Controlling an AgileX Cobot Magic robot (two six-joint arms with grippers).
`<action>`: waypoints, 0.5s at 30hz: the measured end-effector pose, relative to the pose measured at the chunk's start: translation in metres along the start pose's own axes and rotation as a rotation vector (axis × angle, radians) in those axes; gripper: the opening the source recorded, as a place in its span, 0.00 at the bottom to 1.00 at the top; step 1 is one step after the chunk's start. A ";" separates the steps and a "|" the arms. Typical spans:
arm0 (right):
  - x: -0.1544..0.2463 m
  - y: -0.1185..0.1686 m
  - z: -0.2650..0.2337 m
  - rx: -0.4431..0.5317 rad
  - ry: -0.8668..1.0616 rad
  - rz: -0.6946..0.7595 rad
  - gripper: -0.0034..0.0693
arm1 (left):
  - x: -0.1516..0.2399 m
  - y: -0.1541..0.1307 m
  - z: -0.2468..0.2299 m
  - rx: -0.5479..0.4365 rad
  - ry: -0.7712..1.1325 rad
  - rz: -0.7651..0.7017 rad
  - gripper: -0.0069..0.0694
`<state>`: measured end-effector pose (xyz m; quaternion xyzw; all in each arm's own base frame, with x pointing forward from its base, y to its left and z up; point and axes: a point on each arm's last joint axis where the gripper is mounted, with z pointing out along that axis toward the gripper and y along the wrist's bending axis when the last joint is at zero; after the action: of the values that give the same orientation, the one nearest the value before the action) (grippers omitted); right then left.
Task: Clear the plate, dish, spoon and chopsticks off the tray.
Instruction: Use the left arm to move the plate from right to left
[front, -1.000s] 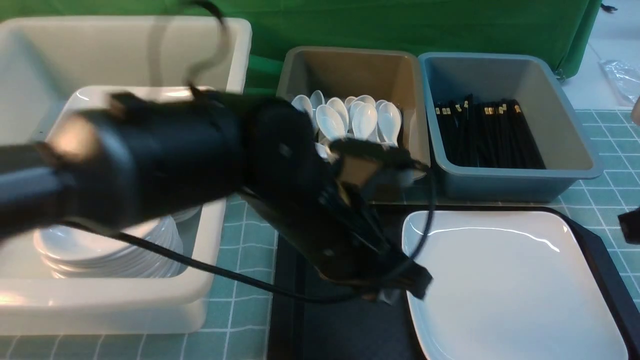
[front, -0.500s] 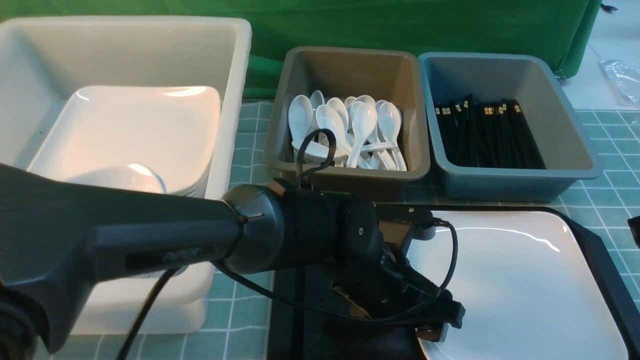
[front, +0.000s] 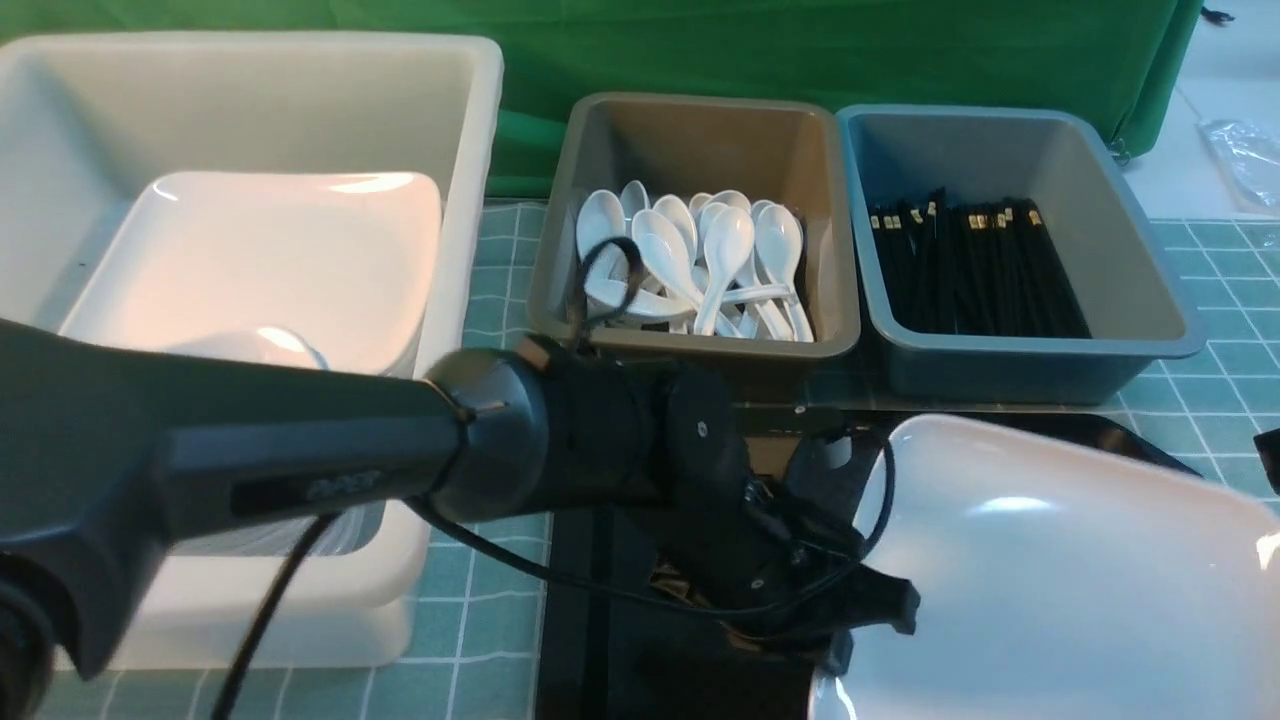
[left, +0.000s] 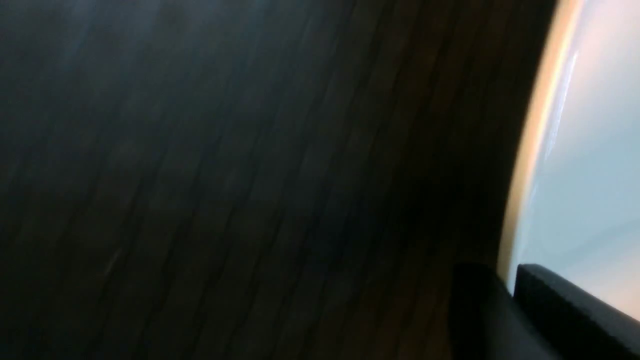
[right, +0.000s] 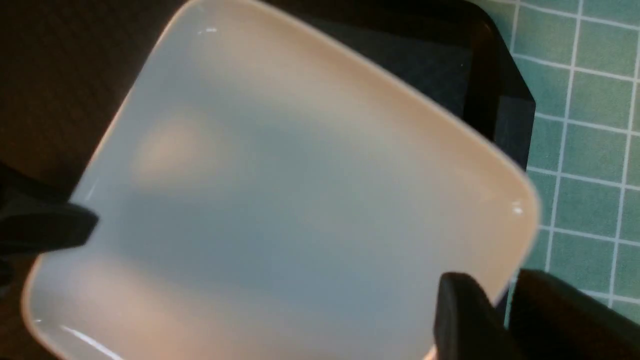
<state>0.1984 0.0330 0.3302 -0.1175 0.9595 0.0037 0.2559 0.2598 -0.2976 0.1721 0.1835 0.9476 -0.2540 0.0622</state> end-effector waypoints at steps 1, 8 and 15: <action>0.000 0.000 0.000 0.000 0.000 0.000 0.30 | 0.000 0.002 -0.003 -0.004 0.006 -0.002 0.14; 0.000 0.000 0.000 0.000 0.000 0.000 0.31 | 0.013 0.023 -0.030 -0.083 0.054 -0.054 0.14; 0.000 0.000 0.000 0.000 0.004 0.005 0.32 | 0.030 0.051 -0.044 -0.144 0.075 -0.172 0.14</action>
<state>0.1981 0.0330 0.3300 -0.1150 0.9604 0.0042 0.2539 0.2501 -0.2252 0.1803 0.1060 0.9773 -0.1825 0.0179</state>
